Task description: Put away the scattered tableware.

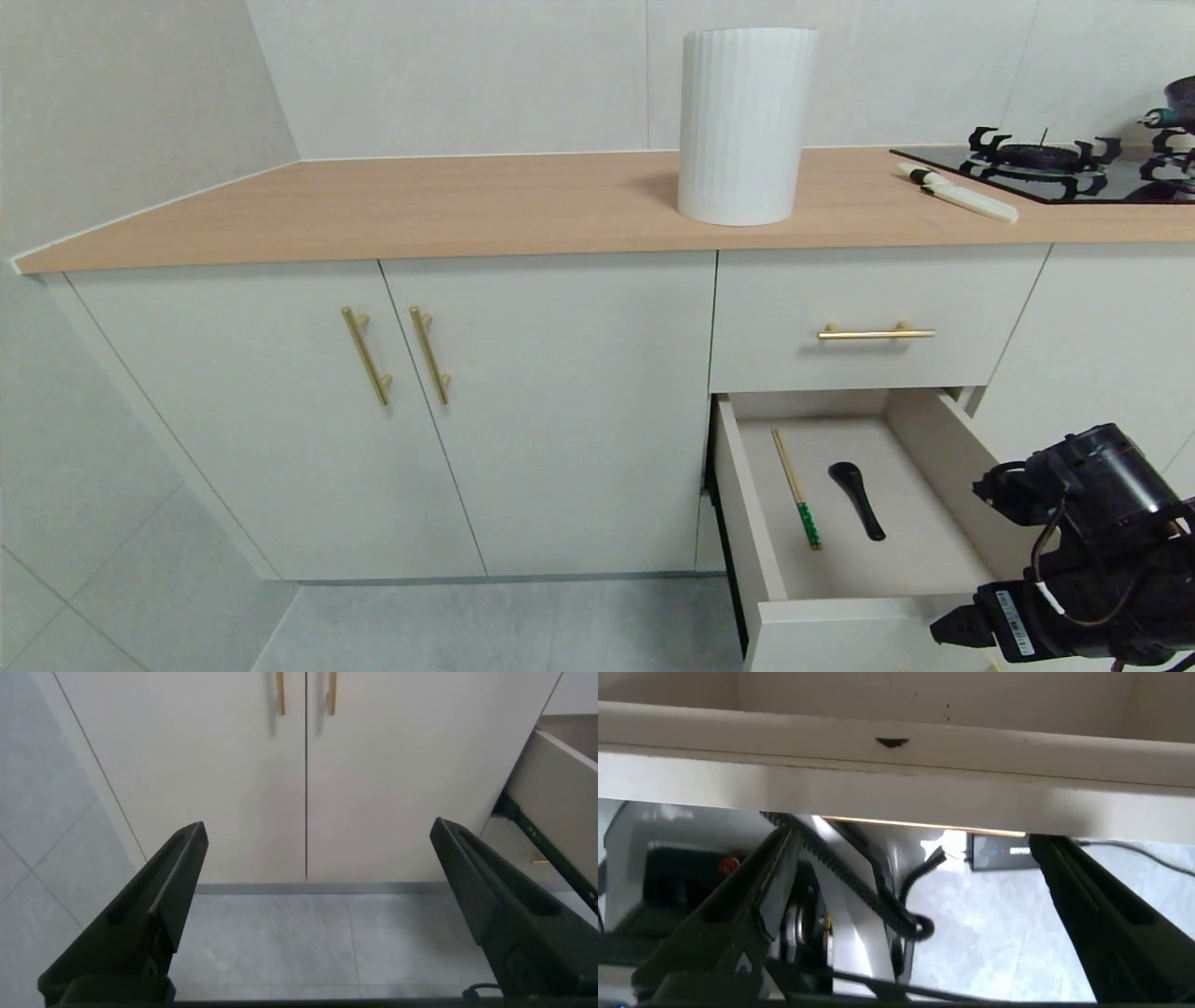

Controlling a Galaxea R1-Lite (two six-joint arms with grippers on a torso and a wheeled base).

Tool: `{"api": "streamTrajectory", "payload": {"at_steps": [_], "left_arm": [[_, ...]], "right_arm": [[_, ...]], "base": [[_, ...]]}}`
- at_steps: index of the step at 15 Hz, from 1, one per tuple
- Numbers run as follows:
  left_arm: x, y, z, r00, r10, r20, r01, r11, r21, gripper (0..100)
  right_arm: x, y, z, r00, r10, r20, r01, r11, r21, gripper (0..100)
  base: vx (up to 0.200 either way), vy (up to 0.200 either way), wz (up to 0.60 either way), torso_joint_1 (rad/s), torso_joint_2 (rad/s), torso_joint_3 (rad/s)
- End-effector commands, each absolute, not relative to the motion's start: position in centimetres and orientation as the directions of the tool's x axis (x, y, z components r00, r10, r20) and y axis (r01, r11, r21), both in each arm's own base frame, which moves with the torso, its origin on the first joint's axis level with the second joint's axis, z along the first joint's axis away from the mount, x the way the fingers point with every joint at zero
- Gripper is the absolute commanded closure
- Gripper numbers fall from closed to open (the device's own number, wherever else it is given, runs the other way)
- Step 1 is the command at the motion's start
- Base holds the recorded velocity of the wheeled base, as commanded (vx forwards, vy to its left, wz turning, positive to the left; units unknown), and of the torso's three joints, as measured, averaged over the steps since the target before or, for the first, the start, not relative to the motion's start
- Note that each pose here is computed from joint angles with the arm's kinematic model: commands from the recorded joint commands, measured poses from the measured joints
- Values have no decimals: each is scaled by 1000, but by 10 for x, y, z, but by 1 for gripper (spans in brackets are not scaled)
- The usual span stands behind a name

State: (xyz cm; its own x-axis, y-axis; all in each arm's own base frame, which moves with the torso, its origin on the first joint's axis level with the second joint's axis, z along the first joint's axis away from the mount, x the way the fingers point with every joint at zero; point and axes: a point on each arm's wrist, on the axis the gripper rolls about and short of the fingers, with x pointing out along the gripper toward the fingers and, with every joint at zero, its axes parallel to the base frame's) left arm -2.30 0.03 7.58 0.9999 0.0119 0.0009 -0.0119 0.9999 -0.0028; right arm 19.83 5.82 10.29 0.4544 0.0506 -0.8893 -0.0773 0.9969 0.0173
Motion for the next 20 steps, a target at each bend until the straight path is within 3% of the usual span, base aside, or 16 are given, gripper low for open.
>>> {"api": "streamTrajectory", "payload": {"at_steps": [1,6,20], "left_arm": [[-23,0,76,1000,12,0,-12,1000,-3,0],[-23,0,76,1000,14,0,-14,1000,-3,0],[-23,0,76,1000,12,0,-12,1000,-3,0]], "right_arm": [[200,58,101,449,37,-893,-72,997,5,0],[228,65,94,536,56,-842,-75,997,18,0],[345,60,77,591,8,-807,-3,1000,7,0]], "base": [[0,0,0,0,0,0],[0,0,0,0,0,0],[0,0,0,0,0,0]]}}
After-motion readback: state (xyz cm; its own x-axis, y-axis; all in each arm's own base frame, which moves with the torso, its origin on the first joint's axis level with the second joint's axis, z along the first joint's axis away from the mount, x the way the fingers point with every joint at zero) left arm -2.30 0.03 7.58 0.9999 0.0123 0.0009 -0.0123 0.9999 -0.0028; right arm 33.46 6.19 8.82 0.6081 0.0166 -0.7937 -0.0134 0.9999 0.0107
